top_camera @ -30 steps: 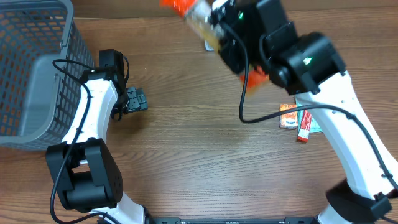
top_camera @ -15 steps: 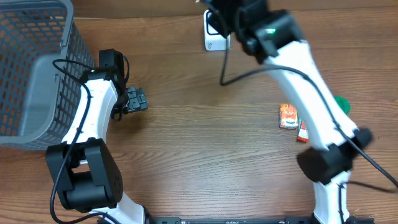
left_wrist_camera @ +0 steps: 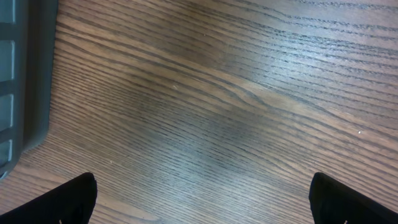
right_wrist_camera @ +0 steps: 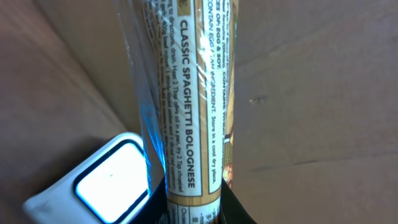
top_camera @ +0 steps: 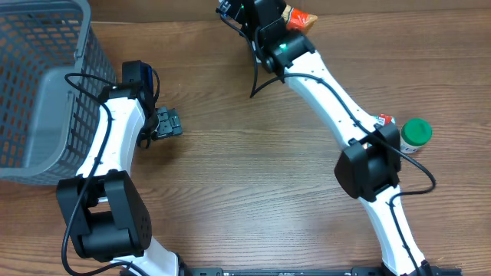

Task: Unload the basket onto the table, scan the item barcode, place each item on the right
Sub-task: 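Hold the pasta packet barcode under the white scanner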

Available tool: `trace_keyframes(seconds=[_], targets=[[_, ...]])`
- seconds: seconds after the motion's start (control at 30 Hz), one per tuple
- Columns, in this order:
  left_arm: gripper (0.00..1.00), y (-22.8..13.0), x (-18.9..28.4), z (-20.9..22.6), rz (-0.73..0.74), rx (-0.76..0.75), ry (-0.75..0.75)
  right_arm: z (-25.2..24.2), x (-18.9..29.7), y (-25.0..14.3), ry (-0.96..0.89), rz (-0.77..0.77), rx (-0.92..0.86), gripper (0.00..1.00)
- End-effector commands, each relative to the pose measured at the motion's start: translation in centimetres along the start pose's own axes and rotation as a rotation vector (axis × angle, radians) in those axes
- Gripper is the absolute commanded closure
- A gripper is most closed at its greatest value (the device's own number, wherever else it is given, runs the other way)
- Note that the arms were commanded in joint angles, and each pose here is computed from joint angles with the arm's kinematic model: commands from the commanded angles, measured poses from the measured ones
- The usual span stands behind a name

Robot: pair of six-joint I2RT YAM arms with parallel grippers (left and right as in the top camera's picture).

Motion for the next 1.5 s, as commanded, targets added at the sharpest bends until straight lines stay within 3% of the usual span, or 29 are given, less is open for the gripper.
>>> trace_keyframes(seconds=[0.0,0.13,0.33,0.63,0.97,1.2,1.47], targets=[[0.00,0.3,0.8,0.0,-0.028,-0.017,0.002,-3.1,0.5,1.5,-0.187,-0.005,-0.044,0.97],[0.00,0.3,0.8,0.0,-0.028,-0.017,0.002,-2.1,-0.9,1.6,-0.297,-0.001,-0.093,0.97],[0.00,0.3,0.8,0.0,-0.028,-0.017,0.002,0.4,-2.9,1.2,-0.318,-0.013,-0.106,0.97],[0.00,0.3,0.8,0.0,-0.028,-0.017,0.002,-0.6,-2.8,0.0,-0.480,0.039,-0.225,0.97],[0.00,0.3,0.8,0.0,-0.029,-0.017,0.002,-0.8,-2.4,0.3,-0.497,0.032,-0.251,0.97],[0.00,0.3,0.8,0.0,-0.028,-0.017,0.002,-4.2,0.8,1.6,-0.529,0.006,-0.408,0.97],[0.00,0.3,0.8,0.0,-0.028,-0.017,0.002,-8.5,8.6,3.1,-0.381,0.037,-0.508,0.97]])
Point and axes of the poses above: each gripper's point midway between its finger pads, its own x axis back along the fingers, its own z axis along the line the jaws close on, y = z × x, the point moved 3 cm from there along x, back along the fingers, and after that the axes turned 2 degrees about x, right-handed, at the moved point
